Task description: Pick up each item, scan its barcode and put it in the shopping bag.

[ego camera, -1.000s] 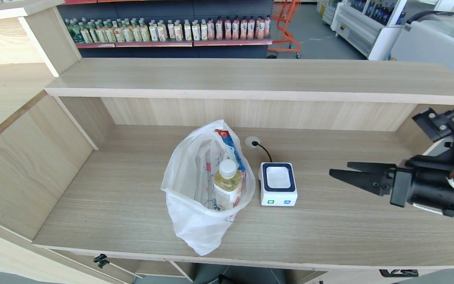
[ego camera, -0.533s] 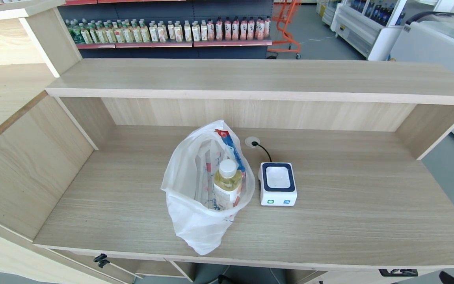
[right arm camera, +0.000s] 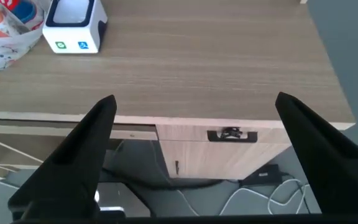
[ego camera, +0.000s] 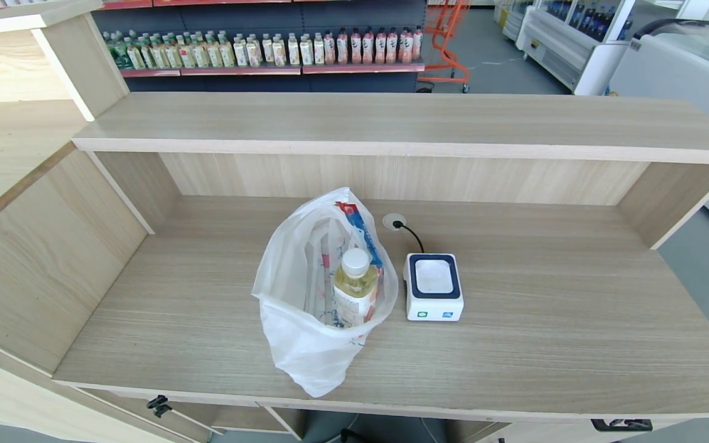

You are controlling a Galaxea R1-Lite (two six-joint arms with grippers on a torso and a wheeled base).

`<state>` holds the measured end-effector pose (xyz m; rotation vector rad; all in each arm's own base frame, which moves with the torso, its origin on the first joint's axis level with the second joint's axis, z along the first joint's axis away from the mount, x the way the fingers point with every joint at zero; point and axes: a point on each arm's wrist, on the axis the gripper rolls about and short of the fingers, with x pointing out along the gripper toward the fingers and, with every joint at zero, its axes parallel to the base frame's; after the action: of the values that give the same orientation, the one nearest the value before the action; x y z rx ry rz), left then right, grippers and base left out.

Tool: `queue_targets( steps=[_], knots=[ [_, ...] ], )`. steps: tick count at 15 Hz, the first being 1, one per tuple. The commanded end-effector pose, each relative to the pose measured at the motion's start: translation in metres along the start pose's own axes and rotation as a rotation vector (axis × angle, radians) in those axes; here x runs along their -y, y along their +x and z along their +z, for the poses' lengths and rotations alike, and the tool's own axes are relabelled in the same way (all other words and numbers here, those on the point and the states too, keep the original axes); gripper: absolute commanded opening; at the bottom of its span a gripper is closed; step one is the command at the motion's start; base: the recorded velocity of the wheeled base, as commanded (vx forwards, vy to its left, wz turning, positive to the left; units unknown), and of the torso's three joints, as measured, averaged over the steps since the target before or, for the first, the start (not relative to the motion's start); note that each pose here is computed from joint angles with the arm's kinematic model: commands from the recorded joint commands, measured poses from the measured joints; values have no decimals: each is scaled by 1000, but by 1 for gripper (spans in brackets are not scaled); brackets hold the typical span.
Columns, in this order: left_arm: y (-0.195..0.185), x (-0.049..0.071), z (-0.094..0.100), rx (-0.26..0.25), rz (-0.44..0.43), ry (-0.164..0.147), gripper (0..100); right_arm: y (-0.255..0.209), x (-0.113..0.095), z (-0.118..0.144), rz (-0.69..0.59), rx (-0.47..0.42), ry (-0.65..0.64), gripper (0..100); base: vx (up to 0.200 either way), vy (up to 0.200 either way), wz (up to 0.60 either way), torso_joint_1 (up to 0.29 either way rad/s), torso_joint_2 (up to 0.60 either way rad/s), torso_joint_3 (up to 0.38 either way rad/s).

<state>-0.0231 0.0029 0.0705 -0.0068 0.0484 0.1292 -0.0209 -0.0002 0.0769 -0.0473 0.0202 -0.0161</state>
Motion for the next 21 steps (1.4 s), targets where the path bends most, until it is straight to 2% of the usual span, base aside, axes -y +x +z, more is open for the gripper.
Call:
queue_targets(
  steps=[1,3,4,11,13,16,21],
  knots=[
    [0,0,0,0,0,-1,100,-2,0,-1,-1,24,8,100,0,0,0,0,0,0],
    [0,0,0,0,0,-1,100,-2,0,-1,-1,26,20,100,0,0,0,0,0,0],
    [0,0,0,0,0,-1,100,-2,0,-1,-1,24,21,0,0,0,0,0,0,0],
    [0,0,0,-5,-2,1,100,-2,0,-1,-1,24,29,0,0,0,0,0,0,0],
    [0,0,0,-1,0,24,100,-2,0,-1,-1,23,29,0,200,-200,0,5,5,0],
    [0,0,0,-1,0,21,100,-2,0,-1,-1,24,29,0,200,-200,0,-4,-6,5],
    [0,0,0,0,0,21,100,-2,0,-1,-1,24,29,0,40,0,0,1,1,0]
  ],
)
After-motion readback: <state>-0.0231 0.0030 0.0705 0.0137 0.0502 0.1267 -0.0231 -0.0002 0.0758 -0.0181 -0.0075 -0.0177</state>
